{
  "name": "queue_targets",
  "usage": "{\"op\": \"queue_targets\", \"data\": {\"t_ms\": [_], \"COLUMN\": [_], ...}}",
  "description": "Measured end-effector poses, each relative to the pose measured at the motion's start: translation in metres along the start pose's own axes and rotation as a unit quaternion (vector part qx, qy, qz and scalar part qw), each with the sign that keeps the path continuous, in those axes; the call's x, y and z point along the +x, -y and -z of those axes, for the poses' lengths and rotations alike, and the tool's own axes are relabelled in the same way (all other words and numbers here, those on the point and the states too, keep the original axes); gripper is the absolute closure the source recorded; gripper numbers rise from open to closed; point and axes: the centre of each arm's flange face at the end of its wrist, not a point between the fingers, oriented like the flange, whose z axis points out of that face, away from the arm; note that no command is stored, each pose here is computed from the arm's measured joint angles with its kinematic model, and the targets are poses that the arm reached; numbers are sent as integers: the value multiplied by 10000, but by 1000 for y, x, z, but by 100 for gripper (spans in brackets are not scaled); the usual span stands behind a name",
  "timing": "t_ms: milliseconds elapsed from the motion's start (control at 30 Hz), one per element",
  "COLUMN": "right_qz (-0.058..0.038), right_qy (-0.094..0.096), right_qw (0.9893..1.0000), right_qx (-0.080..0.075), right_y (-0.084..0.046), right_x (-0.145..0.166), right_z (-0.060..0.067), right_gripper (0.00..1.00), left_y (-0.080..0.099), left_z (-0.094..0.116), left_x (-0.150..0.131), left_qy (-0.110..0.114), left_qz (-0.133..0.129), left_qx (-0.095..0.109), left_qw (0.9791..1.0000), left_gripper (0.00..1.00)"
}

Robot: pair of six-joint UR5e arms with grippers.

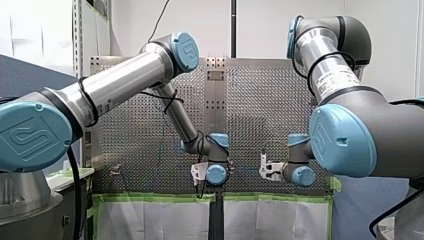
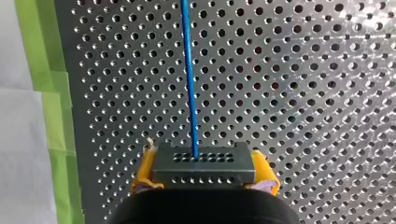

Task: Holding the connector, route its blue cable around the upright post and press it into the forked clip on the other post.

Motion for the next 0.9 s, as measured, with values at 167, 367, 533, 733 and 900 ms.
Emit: {"op": "queue_targets", "data": {"t_ms": [167,367,533,733,900], "right_qz": [4,9,18,13,11], "right_qy": [-19,-42,-57,-70,-92], "right_qw": [10000,10000,10000,10000,10000], "right_qx": [4,8,17,5,-21], "right_y": [-1,-2,-3,-6,-10], "right_x": [2,4,7,8,10], "right_z": [-3,-7,-10,-12,-14], "right_gripper": [100,100,100,100,100], "left_y": [-1,-1,0,3,8], "left_z": [-7,-16,-22,-32,-42], "left_x": [-3,-2,15,21,12], "left_qy": [21,-14,-191,-228,-161], "left_qz": [57,81,53,141,224], "left_qx": [45,123,220,270,274], "left_qw": [10000,9999,9996,9993,9992], "left_gripper": [100,100,100,100,100]}}
